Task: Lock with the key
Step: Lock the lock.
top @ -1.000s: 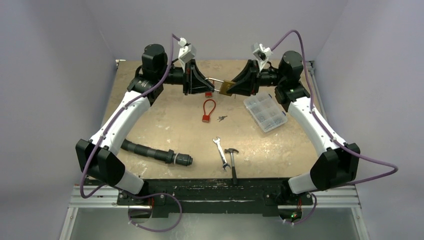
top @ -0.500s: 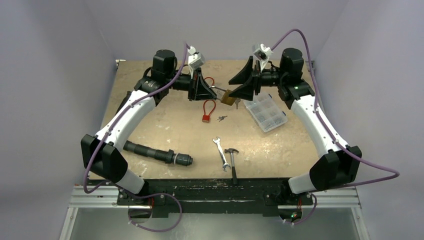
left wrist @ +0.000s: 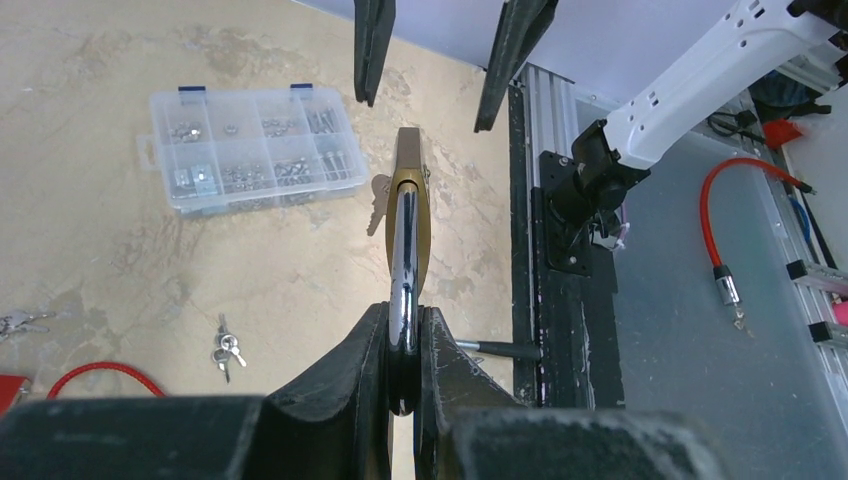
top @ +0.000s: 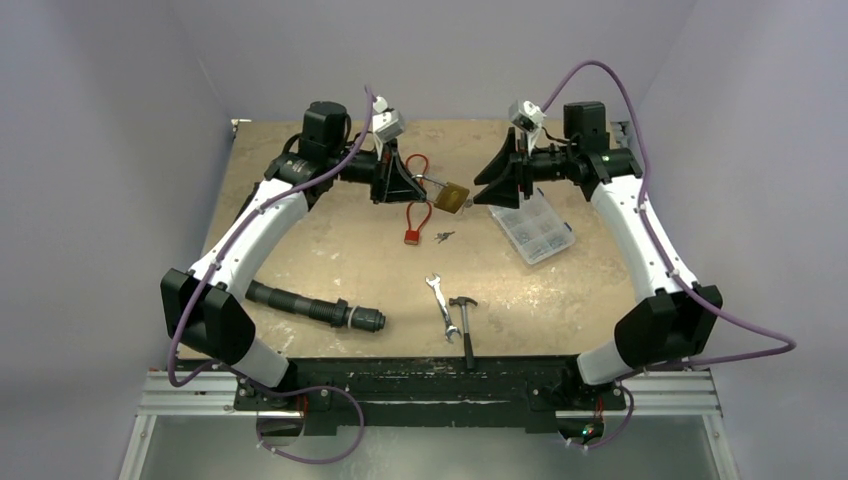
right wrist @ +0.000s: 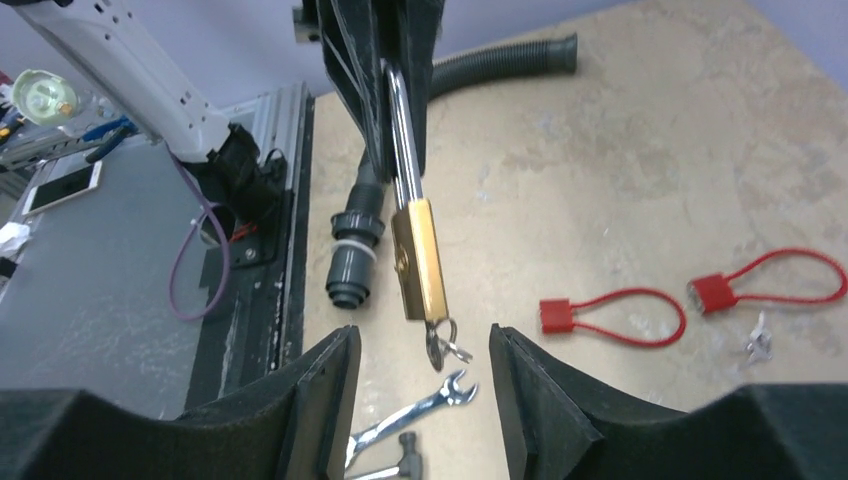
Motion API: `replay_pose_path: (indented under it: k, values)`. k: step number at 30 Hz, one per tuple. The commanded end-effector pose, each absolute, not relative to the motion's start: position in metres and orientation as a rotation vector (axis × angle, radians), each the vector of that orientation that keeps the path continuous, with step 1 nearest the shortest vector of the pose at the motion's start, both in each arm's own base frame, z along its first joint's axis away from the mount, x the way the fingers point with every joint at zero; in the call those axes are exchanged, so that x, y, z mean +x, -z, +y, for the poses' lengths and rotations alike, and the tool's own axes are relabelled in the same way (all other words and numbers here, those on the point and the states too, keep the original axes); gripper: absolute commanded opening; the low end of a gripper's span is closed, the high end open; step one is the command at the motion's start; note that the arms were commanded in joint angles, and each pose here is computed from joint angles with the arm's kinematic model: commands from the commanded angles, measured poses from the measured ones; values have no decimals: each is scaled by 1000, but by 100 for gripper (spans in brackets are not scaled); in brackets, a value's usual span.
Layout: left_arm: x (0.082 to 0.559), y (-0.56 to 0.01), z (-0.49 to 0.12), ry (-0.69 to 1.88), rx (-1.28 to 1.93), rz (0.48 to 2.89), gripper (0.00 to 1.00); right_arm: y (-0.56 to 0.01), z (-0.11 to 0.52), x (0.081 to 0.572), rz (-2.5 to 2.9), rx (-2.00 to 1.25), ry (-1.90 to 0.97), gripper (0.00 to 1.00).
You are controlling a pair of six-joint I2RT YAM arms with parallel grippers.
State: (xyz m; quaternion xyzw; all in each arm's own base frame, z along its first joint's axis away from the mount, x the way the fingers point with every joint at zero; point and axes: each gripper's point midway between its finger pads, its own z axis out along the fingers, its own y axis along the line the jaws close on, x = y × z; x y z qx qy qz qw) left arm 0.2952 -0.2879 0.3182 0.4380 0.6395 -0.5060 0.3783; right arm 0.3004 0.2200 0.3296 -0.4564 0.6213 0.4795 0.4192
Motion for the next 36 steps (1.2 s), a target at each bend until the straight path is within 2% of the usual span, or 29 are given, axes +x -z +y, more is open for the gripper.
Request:
replay_pose_path:
  k: [1, 14, 27, 30, 36]
  values:
    - [290, -350, -289, 1284, 1203, 1468, 0, -314, 213, 292, 1597, -1197, -1188, 57]
    - [289, -358, -291, 1294, 1206, 1442, 0, -288, 215, 288, 1634, -1267, -1245, 48]
    - [290, -354, -292, 1305, 1206, 1447, 0, -303, 226, 285, 1589, -1264, -1268, 46]
    - [290, -354, -292, 1304, 1207, 1446, 0, -306, 228, 286, 1582, -1263, -1271, 36]
    - [294, -354, -289, 1293, 1190, 1458, 0, -297, 227, 284, 1595, -1280, -1269, 6]
